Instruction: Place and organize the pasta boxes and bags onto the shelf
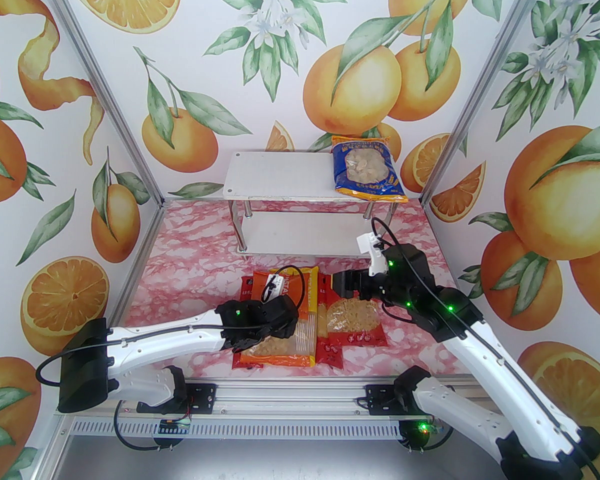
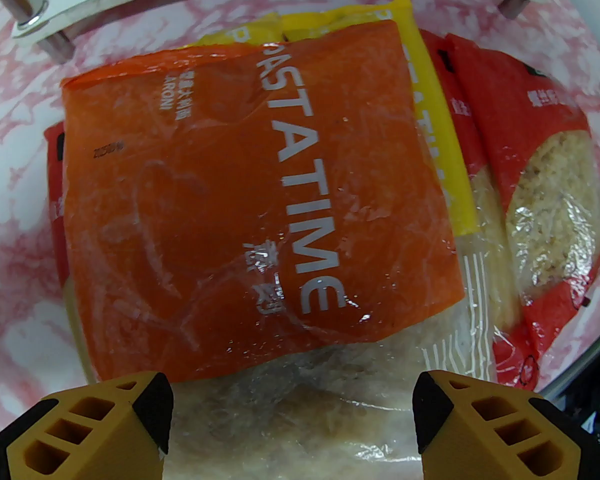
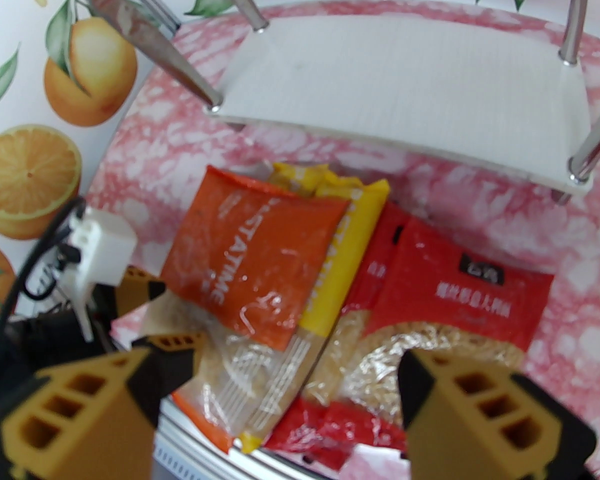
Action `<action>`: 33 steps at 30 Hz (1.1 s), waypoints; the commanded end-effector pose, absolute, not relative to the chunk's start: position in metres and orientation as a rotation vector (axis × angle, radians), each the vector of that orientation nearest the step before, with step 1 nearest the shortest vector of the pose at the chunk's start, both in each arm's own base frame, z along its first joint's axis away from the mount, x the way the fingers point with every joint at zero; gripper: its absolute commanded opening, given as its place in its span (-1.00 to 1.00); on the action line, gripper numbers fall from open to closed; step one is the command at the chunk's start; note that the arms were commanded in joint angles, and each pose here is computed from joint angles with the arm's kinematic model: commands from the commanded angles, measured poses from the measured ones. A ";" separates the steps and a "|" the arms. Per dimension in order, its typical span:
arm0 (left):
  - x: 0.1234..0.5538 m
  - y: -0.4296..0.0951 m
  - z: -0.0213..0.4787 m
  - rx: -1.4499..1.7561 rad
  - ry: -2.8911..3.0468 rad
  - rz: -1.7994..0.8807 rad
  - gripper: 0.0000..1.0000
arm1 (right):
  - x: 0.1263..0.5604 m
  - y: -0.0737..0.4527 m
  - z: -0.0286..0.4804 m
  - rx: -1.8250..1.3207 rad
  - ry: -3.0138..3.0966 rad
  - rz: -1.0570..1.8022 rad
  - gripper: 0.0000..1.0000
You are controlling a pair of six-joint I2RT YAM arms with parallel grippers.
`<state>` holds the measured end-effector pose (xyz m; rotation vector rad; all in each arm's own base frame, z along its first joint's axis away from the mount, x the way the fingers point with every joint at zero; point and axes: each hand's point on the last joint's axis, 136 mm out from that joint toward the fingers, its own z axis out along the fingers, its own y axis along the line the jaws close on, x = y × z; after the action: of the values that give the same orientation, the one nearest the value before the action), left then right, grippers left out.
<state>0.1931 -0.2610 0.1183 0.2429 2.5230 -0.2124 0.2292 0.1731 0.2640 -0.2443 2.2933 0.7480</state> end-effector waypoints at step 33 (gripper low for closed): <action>0.206 -0.261 0.066 0.231 2.794 -0.116 -1.00 | 0.244 0.185 0.251 -0.272 2.311 0.747 0.81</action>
<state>0.2245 -0.2699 0.0860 0.1917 2.6849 -0.1420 0.2416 0.1828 0.2435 -0.2602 2.3438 0.7439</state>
